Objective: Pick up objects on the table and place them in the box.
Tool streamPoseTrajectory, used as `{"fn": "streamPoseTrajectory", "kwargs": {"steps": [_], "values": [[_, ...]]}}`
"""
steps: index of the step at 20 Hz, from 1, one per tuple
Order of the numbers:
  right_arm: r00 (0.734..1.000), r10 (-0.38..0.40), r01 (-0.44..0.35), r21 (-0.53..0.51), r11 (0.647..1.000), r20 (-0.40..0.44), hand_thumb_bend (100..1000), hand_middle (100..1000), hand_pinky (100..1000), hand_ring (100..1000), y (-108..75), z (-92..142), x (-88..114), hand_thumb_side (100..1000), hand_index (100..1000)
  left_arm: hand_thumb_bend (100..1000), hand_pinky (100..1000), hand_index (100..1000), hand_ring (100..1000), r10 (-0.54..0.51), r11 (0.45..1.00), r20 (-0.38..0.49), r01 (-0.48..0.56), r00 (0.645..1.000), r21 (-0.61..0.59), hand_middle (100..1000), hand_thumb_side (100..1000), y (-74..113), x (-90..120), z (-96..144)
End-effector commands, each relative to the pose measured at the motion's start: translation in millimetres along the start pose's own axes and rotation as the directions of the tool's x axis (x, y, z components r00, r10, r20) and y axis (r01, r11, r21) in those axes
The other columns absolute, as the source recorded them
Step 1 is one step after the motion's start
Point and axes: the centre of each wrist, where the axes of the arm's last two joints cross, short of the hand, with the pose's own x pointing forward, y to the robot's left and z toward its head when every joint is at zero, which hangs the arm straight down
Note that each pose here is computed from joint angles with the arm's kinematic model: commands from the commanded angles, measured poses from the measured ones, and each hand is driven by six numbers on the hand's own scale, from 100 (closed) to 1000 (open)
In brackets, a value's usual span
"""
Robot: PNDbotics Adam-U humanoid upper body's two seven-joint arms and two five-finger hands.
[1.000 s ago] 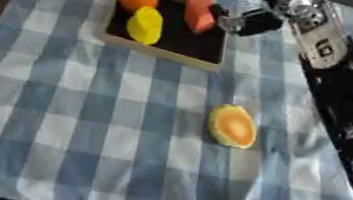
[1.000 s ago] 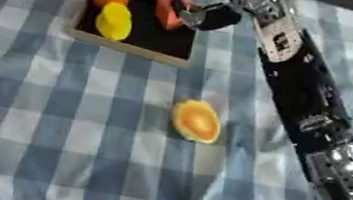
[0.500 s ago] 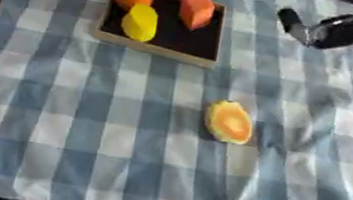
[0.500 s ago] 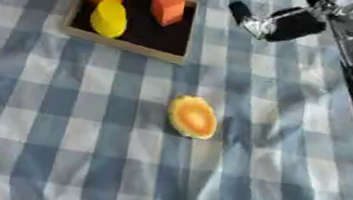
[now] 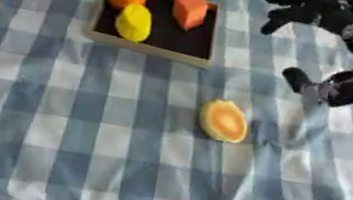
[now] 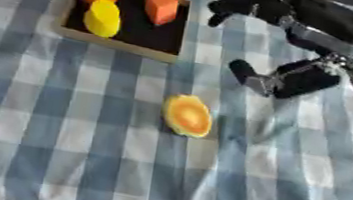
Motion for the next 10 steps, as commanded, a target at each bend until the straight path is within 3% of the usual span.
{"fn": "streamPoseTrajectory", "kwargs": {"steps": [1, 10], "values": [[0.992, 0.091, -0.101, 0.109, 0.989, 0.091, 100, 824, 958, 1000, -1.7, -5, 9, 201, 965, 100, 679, 829, 789, -0.035, 0.999, 0.018, 0.035, 0.999, -0.004, 737, 660, 6.6, 8, -2], [0.996, 0.048, -0.063, 0.234, 0.97, 0.071, 100, 852, 1000, 1000, 41.8, -16, 18, 203, 998, 100, 677, 829, 789, -0.029, 1.0, 0.018, 0.029, 0.999, -0.009, 737, 657, 5.4, 7, -2]]}}
